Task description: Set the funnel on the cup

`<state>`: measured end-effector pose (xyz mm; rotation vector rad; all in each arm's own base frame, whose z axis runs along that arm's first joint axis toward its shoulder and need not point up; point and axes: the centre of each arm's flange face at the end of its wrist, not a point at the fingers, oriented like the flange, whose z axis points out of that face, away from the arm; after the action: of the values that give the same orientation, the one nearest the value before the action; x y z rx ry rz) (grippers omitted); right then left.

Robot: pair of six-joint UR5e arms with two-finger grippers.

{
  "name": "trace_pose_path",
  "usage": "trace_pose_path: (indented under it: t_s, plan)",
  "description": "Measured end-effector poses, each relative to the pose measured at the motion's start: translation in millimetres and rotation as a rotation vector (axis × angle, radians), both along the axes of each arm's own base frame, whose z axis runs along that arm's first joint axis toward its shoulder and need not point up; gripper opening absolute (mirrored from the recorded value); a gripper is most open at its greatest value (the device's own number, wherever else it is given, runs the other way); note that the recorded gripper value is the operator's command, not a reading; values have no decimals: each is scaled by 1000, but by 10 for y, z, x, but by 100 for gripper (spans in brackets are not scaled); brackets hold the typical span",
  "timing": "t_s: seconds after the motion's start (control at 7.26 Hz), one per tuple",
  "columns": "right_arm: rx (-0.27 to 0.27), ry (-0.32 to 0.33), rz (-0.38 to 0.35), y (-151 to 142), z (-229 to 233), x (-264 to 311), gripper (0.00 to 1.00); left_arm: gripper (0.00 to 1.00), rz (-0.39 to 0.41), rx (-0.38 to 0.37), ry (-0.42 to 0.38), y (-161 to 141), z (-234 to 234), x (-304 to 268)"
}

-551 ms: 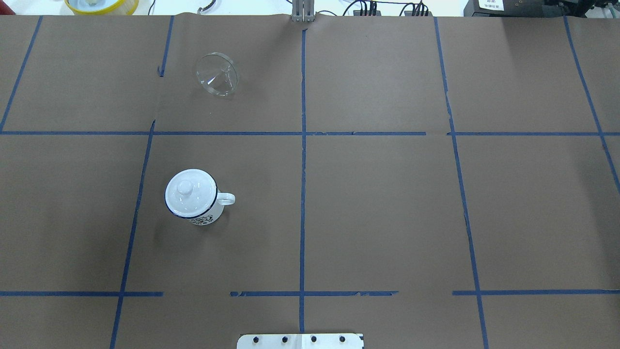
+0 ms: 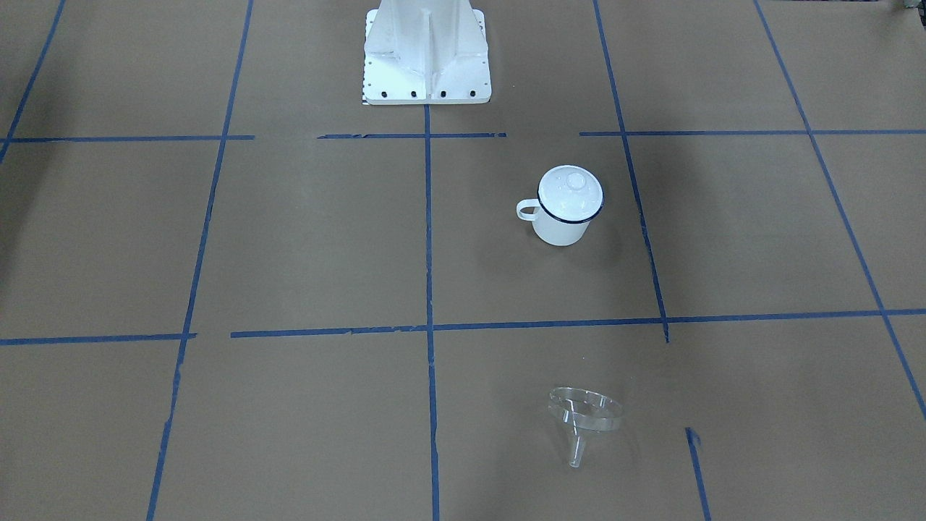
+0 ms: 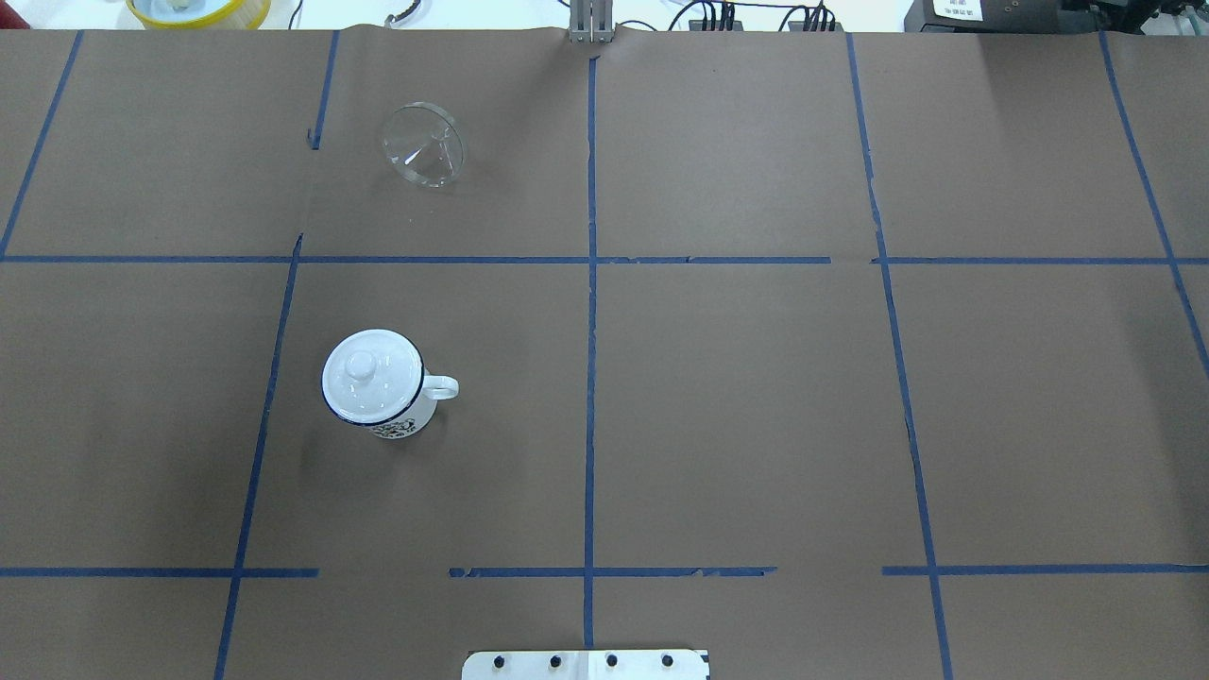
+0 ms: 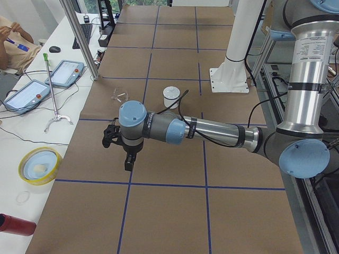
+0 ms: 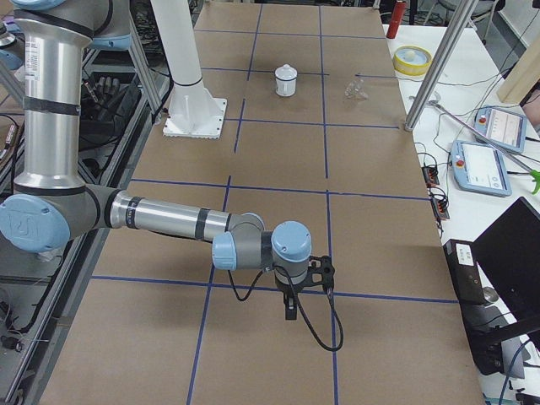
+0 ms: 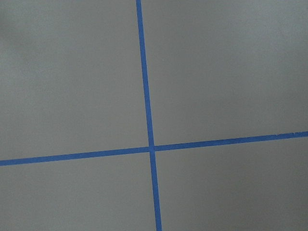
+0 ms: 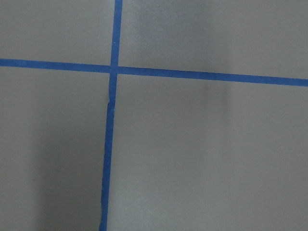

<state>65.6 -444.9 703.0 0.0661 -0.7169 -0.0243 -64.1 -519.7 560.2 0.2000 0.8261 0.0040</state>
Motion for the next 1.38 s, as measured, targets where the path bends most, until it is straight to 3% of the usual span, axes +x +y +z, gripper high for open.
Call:
trace_pose_path:
  t_s: [0.41, 0.83, 1.1, 1.38]
  plan:
    - [0, -1, 0, 0, 0, 0, 100, 100, -59, -69, 118, 31, -875, 1039]
    - [0, 0, 0, 0, 0, 0, 100, 100, -140, -216, 190, 289, -1915, 2359]
    - [0, 0, 0, 0, 0, 0, 100, 94, -256, -314, 182, 373, -2545, 3355]
    - [1, 0, 0, -1, -3, 0, 100, 93, -287, -369, 106, 517, -2993, 3951]
